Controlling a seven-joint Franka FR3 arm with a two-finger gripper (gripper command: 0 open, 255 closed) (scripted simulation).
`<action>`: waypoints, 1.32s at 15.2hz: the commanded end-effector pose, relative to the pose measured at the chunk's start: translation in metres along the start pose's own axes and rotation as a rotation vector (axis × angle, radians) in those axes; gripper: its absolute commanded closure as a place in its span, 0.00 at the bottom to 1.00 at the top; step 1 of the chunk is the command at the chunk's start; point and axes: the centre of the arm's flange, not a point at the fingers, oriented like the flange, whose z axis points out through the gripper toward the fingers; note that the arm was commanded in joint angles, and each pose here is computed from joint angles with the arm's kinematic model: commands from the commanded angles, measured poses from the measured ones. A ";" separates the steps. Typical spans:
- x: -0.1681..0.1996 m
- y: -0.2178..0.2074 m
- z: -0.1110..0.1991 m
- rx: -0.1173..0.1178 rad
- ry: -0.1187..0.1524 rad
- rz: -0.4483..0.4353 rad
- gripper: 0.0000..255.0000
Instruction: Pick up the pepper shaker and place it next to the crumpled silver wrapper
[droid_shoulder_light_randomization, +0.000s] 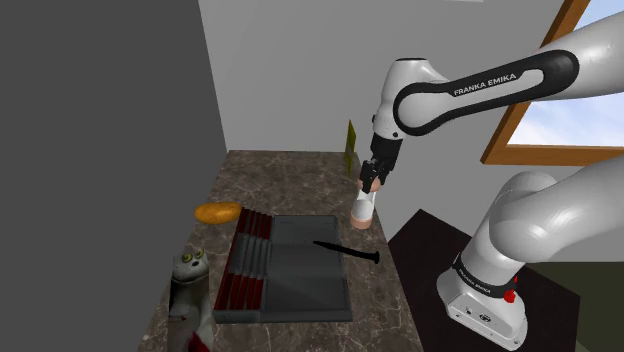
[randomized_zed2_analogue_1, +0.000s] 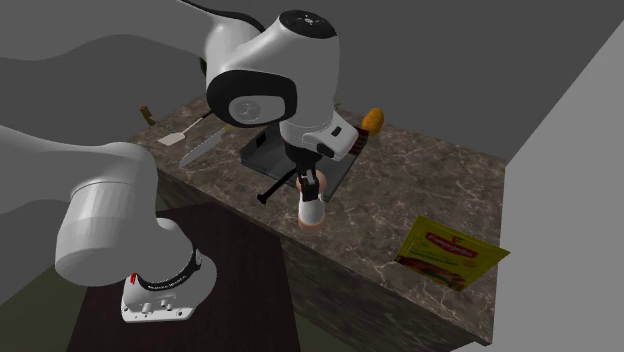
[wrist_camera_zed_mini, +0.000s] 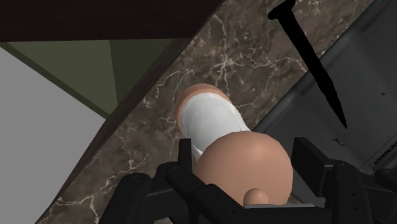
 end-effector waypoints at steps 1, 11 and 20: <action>0.000 0.000 0.000 0.000 -0.001 0.000 1.00; -0.001 -0.006 -0.052 0.000 -0.001 0.000 1.00; -0.002 -0.012 -0.099 0.000 -0.001 0.000 1.00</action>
